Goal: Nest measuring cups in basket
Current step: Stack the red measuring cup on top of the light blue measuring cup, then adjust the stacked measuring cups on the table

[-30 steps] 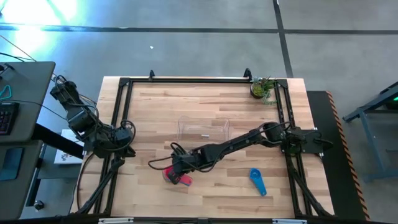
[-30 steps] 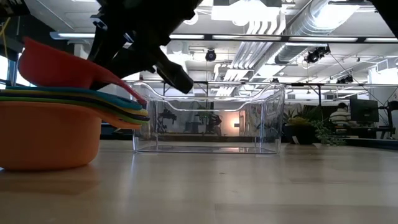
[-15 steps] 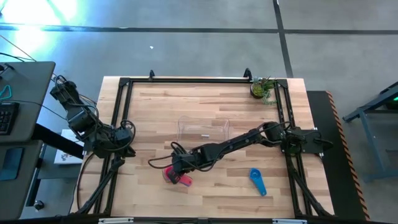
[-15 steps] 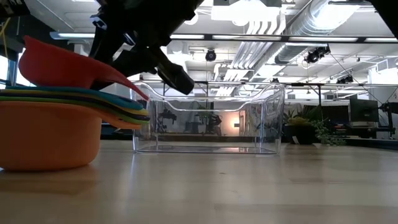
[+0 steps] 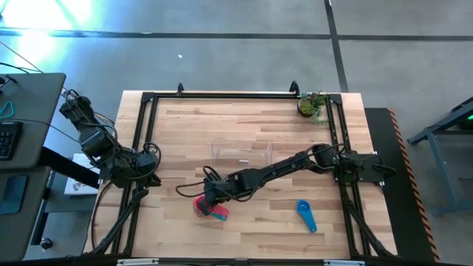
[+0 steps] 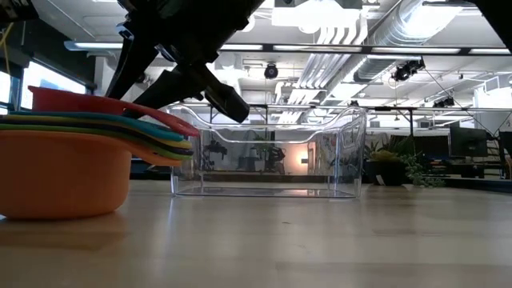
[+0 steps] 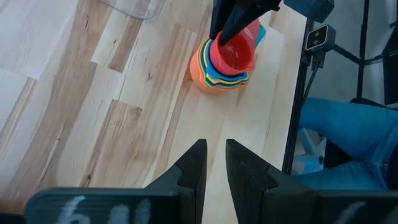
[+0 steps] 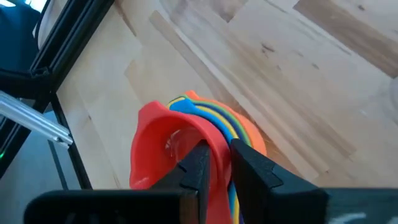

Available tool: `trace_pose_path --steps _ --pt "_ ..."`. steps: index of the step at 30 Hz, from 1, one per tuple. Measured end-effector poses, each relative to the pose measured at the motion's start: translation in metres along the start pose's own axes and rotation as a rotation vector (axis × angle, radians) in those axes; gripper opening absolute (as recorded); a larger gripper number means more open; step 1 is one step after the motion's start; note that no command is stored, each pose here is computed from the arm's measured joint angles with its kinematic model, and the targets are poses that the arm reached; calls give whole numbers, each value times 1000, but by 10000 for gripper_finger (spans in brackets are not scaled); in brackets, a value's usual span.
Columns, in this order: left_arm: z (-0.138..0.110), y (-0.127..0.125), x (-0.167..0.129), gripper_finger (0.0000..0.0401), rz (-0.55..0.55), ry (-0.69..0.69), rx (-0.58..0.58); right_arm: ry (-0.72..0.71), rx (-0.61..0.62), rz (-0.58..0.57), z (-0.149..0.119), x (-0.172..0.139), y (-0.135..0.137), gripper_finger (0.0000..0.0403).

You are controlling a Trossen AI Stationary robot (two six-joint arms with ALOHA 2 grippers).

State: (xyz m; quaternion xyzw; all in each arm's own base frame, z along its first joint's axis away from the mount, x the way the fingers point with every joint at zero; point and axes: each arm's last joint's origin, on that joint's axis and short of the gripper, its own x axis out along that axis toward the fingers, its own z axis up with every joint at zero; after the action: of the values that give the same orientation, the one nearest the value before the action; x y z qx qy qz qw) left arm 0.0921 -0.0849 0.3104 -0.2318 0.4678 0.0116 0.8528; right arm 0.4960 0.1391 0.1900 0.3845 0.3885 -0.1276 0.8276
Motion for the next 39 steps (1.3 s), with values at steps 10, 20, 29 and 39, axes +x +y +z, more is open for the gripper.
trace_pose_path --steps 10,20,29,39 --pt "0 0 0 51 -1 0 -4 21 -5 19 0 0 1 58" --pt "-1 0 0 51 -13 24 -10 37 -26 26 -1 0 1 58" --pt "-1 0 0 51 -13 24 -10 37 -28 14 1 -14 4 58" --pt "-1 -1 0 51 -14 23 -10 40 -32 -17 1 -18 3 58"
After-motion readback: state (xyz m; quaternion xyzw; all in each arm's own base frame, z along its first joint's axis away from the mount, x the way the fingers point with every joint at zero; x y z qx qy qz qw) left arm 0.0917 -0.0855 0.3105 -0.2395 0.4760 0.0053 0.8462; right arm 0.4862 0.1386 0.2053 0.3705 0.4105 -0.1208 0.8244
